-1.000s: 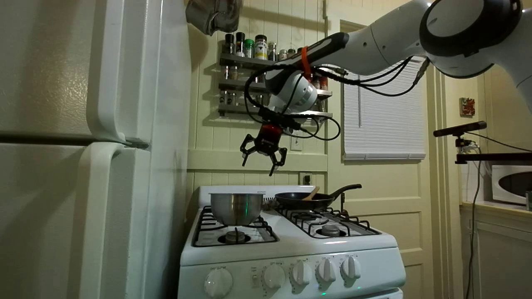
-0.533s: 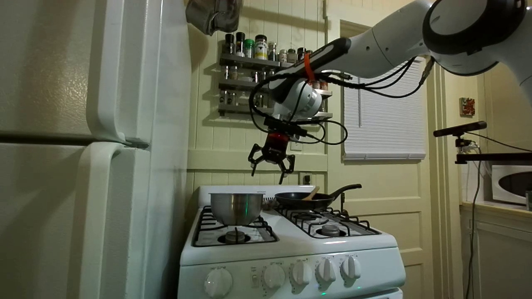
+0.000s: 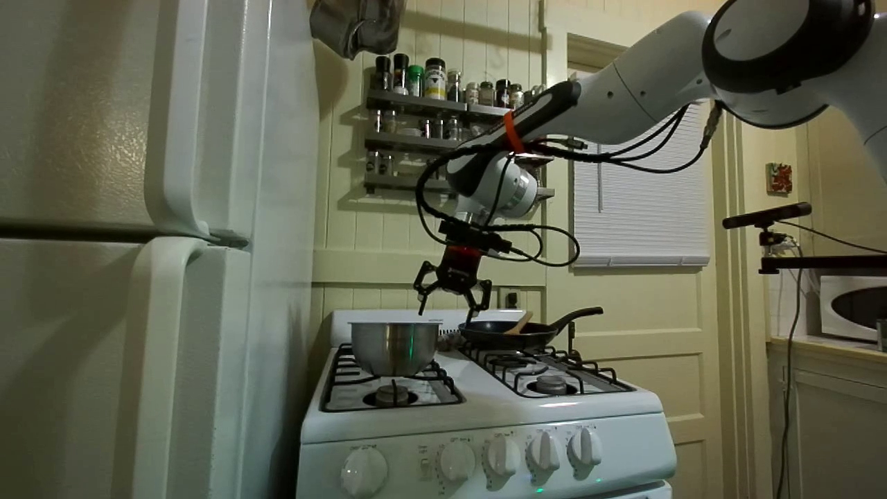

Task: Put the pink bowl into the silver bowl, then the silver bowl into the pan

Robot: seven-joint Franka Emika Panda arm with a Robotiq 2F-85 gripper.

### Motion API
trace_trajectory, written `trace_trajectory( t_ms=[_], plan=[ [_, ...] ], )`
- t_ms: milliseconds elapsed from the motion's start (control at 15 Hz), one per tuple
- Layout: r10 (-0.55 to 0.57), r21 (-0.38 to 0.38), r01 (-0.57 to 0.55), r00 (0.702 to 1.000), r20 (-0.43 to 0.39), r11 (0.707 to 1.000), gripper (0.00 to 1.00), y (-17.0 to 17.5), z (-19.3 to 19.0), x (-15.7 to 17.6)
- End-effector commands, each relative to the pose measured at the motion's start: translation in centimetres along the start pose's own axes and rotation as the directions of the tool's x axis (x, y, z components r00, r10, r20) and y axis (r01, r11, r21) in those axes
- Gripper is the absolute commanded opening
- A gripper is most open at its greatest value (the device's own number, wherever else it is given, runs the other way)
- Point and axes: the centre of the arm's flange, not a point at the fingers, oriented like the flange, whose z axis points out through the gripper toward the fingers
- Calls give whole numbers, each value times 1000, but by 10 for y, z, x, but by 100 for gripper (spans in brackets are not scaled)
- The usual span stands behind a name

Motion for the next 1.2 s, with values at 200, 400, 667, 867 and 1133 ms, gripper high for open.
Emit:
trace_trajectory(
  t_ms=[200,400,667,867,1133],
  plan=[
    [-24,19,24,1000,-6,1000,58,-1,21,-8],
    [-34,12,34,999,5,999,35,-3,28,-12],
    [-41,9,40,999,3,999,6,-3,26,-13],
    [-37,13,37,999,0,999,0,-3,17,-13],
    [-21,54,23,999,-36,998,2,-2,-20,-14]
  ],
)
